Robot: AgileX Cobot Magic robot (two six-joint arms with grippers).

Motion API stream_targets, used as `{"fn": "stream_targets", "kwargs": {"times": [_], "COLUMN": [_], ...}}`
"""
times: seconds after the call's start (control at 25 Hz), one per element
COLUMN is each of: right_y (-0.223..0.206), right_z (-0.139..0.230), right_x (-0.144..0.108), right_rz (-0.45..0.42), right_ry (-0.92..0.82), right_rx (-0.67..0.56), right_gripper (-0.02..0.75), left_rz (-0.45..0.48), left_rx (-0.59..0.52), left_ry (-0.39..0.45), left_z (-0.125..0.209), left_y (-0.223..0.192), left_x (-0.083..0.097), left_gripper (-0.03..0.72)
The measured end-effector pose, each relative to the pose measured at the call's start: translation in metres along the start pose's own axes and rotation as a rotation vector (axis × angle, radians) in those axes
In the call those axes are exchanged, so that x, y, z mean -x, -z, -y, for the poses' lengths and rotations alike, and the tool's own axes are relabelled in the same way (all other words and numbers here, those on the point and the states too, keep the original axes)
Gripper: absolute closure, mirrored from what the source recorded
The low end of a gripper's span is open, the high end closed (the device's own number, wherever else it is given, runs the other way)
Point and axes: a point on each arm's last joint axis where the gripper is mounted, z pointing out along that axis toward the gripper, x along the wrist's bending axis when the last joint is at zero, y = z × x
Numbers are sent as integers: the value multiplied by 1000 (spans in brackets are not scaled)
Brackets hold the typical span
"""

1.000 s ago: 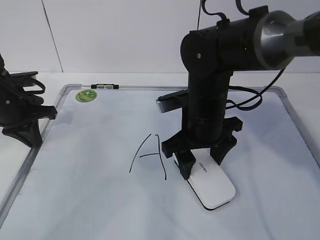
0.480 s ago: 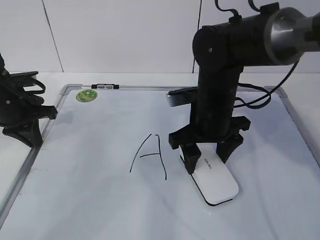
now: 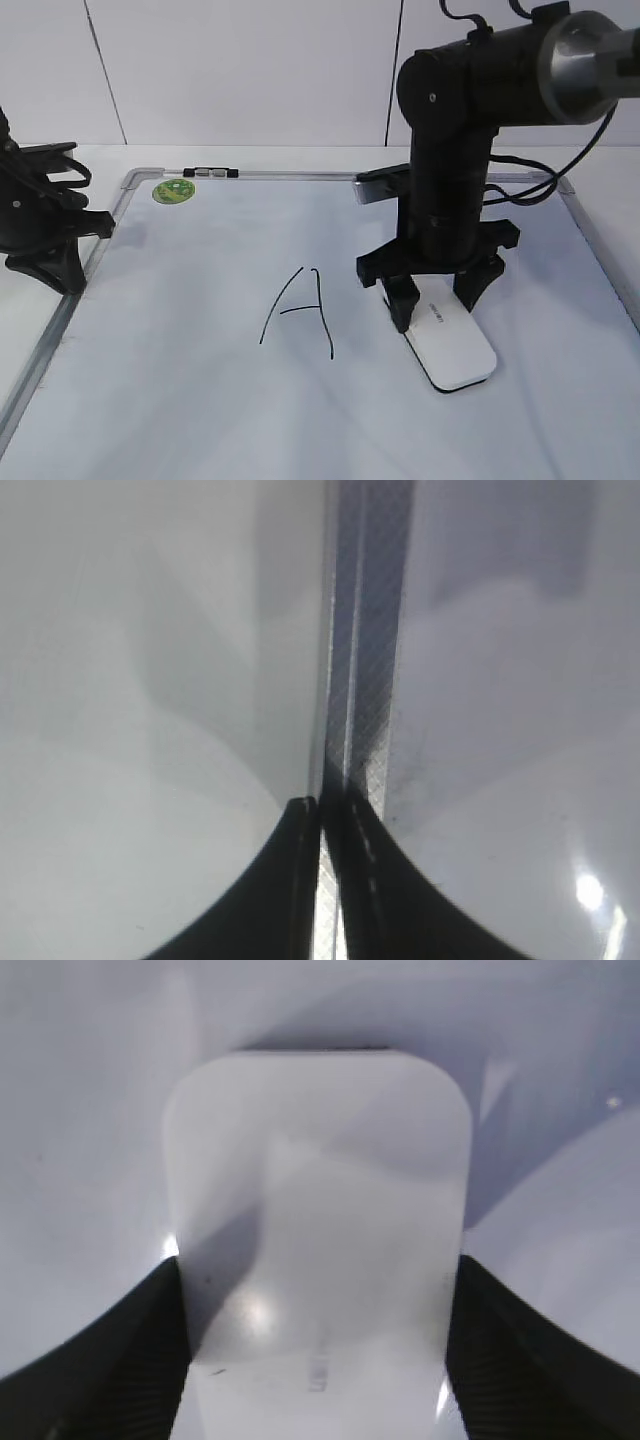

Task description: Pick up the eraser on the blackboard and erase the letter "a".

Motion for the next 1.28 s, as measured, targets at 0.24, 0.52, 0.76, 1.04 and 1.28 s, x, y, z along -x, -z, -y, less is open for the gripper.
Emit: {"fn": "stream_targets", "kwargs": {"times": [0.24, 0.52, 0.76, 1.04, 1.28], "right_y": [27, 75, 89, 96, 71], "right_z": [-14, -12, -5, 6, 18], "right_x": [12, 26, 75, 124, 145], "right_rz": [69, 62, 67, 76, 80], "right_ry": [-12, -63, -186, -314, -360], "right_rx": [115, 250, 278, 289, 195], "right_gripper": [195, 195, 195, 195, 195], "left_rz": [0, 0, 0, 0, 0], "left_rx": [0, 0, 0, 0, 0], "left_ry": [0, 0, 0, 0, 0], "left_z": [0, 0, 0, 0, 0], "left_y": [0, 0, 0, 0, 0], "left_x": [0, 0, 0, 0, 0], "left_gripper": [653, 652, 652, 652, 652]}}
